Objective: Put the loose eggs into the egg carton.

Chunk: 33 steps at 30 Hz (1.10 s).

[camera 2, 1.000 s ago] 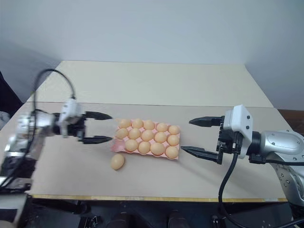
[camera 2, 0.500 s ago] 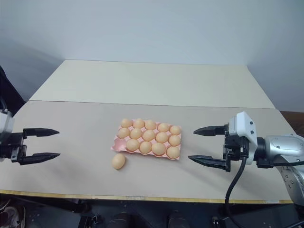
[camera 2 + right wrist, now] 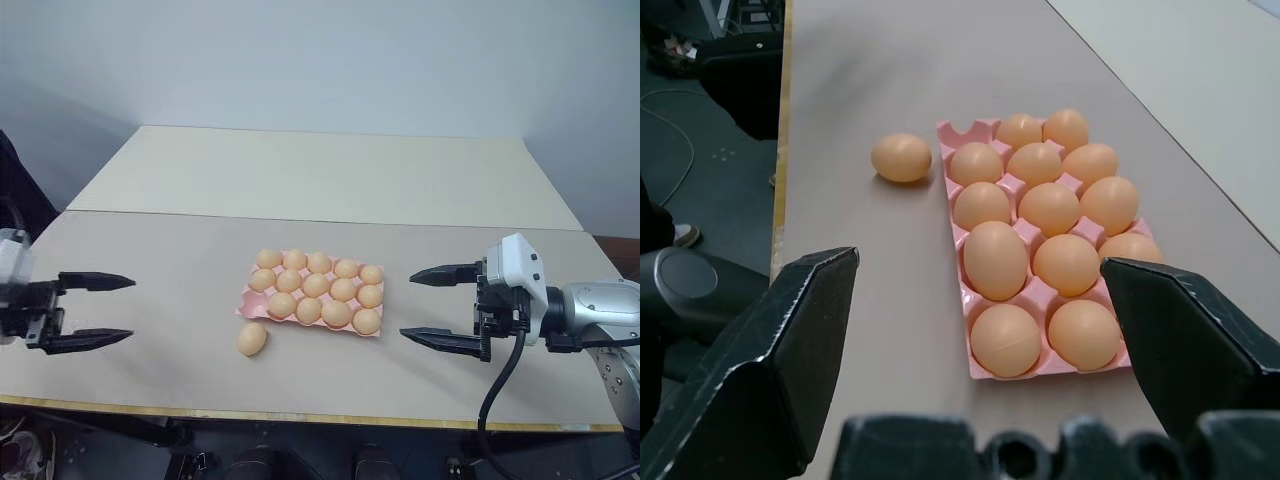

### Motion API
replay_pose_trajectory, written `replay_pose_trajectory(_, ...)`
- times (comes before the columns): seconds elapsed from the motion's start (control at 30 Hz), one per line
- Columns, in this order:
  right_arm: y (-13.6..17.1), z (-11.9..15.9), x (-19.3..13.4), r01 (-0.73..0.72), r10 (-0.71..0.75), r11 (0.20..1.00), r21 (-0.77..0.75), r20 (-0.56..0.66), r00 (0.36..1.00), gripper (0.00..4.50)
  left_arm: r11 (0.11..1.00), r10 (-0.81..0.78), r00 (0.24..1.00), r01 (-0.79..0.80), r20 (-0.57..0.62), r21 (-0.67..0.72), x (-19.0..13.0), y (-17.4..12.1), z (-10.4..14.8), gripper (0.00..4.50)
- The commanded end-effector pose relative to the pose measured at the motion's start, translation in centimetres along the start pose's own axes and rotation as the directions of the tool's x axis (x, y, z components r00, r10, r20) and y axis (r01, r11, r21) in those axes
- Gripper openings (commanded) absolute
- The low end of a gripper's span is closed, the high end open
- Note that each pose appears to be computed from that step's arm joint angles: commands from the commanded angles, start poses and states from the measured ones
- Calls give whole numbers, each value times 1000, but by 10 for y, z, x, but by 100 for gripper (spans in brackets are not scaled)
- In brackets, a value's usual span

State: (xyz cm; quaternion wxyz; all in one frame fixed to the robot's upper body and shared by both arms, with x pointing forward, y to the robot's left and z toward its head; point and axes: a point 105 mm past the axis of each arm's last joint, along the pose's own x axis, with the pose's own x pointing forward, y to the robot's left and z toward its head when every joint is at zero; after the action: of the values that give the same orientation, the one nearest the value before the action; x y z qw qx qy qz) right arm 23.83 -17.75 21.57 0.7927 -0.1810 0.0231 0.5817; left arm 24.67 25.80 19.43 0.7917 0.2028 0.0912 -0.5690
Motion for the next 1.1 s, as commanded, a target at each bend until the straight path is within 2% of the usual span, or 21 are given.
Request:
replay_pose_trajectory(0.03, -2, 16, -1, 14, -11, 998, -69, 34, 999, 450, 995, -98, 995, 99, -23, 18, 44, -9, 3, 443)
replay_pose_trajectory(0.13, -2, 18, 1, 14, -11, 997, -78, 36, 999, 450, 995, -91, 992, 88, -84, -44, 69, -11, -5, 443)
replay_pose_trajectory(0.2, -1, 19, 1, 17, -14, 997, -81, 39, 999, 450, 993, -79, 994, 71, -82, -95, 78, -13, -5, 443)
replay_pose_trajectory(0.3, 1, 20, 0, 24, -21, 996, -81, 40, 999, 450, 986, -60, 994, 45, -90, -159, 85, -16, -4, 443)
replay_pose_trajectory(0.4, 2, 20, 0, 30, -27, 997, -78, 42, 999, 450, 977, -38, 984, -1, -176, -213, 91, -19, -7, 443)
replay_pose_trajectory(0.5, 3, 20, 1, 35, -32, 996, -78, 43, 999, 450, 971, -26, 969, -34, -246, -238, 99, -25, -9, 443)
replay_pose_trajectory(0.67, 3, 20, 2, 40, -36, 996, -78, 51, 998, 450, 963, -7, 969, -61, -248, -263, 116, -33, -9, 443)
replay_pose_trajectory(0.83, 2, 21, 3, 45, -41, 996, -83, 54, 998, 450, 943, 82, 940, -181, -332, -279, 126, -26, -24, 443)
replay_pose_trajectory(1.1, 1, 21, 5, 52, -47, 995, -90, 60, 997, 450, 932, 98, 949, -192, -298, -306, 152, -28, -20, 443)
